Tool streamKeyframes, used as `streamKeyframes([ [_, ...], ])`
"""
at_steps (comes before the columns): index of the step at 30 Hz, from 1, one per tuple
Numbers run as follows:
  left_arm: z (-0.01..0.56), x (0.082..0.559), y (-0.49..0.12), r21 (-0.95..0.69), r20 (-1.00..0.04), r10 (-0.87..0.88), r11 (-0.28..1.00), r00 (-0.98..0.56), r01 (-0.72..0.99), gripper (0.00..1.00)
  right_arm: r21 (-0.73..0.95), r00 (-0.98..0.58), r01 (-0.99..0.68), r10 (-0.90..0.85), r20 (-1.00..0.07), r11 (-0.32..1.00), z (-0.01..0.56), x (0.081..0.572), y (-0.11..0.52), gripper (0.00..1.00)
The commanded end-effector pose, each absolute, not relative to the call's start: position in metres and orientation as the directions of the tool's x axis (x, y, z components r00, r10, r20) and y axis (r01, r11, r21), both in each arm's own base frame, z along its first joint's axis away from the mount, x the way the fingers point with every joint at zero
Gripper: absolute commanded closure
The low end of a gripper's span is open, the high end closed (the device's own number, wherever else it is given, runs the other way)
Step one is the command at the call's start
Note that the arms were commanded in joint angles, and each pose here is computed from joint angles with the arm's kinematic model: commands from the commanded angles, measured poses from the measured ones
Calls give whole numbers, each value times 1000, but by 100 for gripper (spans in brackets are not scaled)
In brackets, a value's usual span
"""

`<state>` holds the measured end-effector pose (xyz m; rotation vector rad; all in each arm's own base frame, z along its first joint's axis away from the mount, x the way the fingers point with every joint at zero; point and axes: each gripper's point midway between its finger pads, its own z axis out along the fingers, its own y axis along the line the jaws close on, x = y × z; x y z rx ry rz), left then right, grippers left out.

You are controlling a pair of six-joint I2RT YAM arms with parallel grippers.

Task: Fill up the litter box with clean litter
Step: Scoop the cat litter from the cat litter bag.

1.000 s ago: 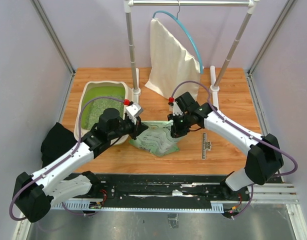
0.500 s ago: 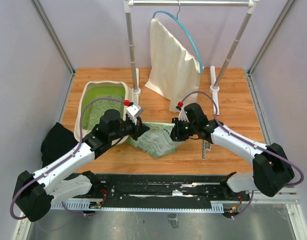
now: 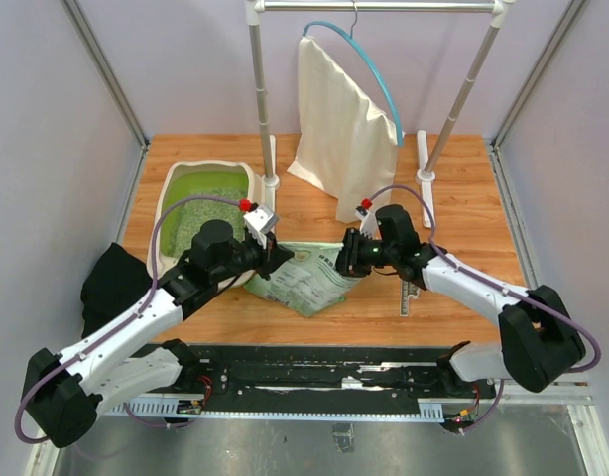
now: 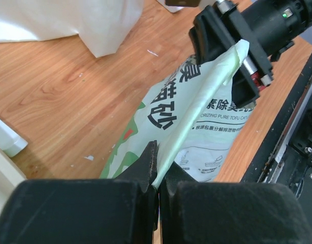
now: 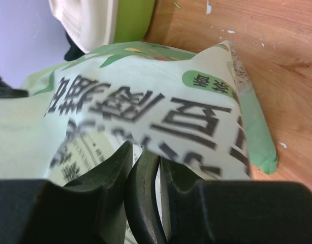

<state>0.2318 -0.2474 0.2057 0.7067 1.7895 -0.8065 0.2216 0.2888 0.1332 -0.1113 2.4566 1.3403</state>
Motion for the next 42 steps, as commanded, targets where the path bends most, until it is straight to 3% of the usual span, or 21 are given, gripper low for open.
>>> streamKeyframes([
  [1, 229, 237, -244, -171, -967, 39, 629, -251, 759, 100, 859, -917, -278, 146, -370, 430, 183, 223, 284, 99],
  [15, 248, 223, -228, -14, -997, 49, 611, -56, 791, 100, 801, -873, -231, 245, -421, 553, 209, 203, 208, 99],
  [22, 249, 214, -232, 20, -998, 66, 560, -20, 828, 100, 808, -828, -240, 321, -460, 539, 235, 198, 186, 99],
  [28, 253, 203, -236, 67, -997, 72, 502, 36, 862, 100, 830, -836, -219, 341, -431, 513, 244, 195, 172, 99],
  [42, 260, 206, -223, 146, -989, 85, 544, 119, 826, 99, 889, -861, -208, 356, -364, 407, 256, 186, 159, 99],
])
